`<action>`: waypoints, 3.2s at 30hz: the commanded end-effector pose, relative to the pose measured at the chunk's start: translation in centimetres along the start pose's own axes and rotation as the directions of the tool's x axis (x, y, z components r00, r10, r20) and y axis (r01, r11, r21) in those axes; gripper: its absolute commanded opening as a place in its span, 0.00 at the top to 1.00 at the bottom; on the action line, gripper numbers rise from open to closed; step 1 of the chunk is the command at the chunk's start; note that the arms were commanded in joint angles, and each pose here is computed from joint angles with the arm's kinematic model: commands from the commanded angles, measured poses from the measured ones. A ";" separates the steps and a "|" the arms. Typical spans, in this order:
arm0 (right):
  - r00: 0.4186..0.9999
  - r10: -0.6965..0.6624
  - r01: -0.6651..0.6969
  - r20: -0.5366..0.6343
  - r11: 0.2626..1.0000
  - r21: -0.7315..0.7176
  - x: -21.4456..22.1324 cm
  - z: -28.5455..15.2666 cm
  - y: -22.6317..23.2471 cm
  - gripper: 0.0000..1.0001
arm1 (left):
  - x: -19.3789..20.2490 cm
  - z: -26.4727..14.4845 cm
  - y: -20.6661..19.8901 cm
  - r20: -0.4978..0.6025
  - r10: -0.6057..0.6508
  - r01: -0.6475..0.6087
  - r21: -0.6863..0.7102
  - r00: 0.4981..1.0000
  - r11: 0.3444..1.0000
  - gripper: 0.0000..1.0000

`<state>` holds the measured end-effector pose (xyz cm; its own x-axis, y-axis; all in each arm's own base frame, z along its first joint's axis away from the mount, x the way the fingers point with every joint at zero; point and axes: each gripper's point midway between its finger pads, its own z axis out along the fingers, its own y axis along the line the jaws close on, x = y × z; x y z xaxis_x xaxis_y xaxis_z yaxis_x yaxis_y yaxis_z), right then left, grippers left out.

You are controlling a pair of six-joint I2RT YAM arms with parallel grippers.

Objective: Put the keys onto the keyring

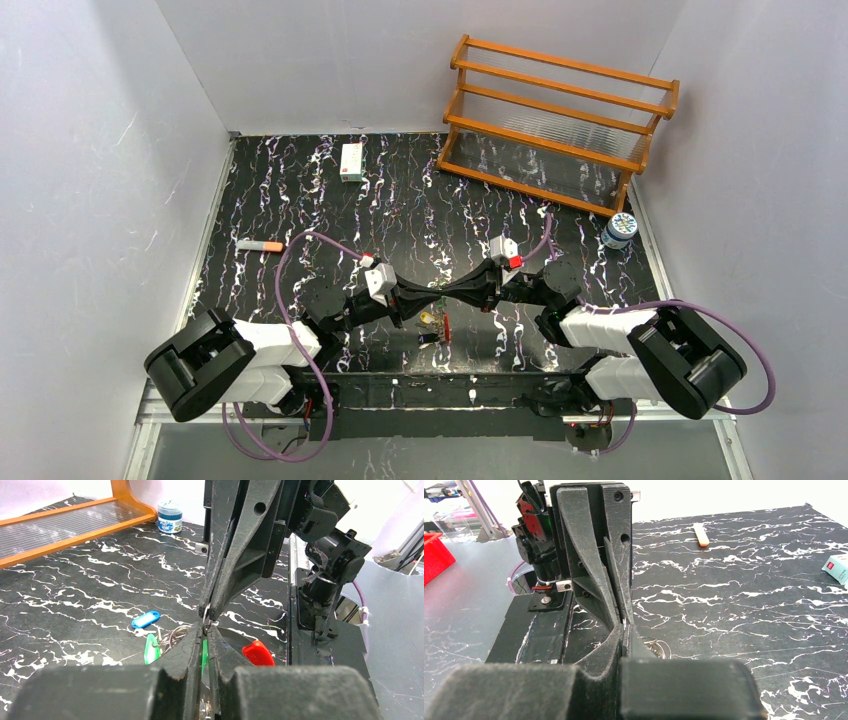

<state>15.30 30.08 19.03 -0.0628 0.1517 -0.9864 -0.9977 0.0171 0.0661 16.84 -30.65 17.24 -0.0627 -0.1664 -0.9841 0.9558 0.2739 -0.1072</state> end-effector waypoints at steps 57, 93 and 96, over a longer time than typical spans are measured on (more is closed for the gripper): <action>0.993 0.121 -0.109 -0.001 0.900 0.423 -2.9 -1.5 -7.0 0.01 | 2.7 -2.5 2.9 -0.419 0.258 -0.289 -0.013 0.871 0.957 1.00; 0.669 0.731 -0.193 -0.138 0.350 0.917 8.7 -9.6 -15.9 0.41 | 1.4 -3.9 8.6 -0.198 -0.230 0.064 -0.610 0.953 0.790 1.00; 0.659 0.730 -0.116 -0.184 0.340 0.933 9.4 -9.6 -16.1 0.43 | 1.4 -3.8 8.5 -0.194 -0.227 0.067 -0.600 0.954 0.797 1.00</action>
<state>29.82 22.17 7.41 -0.7896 0.0032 -0.6136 -0.3115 0.8595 0.4053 23.30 -24.83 12.59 -0.3909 0.0147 -0.9203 0.5807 0.7797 -0.2342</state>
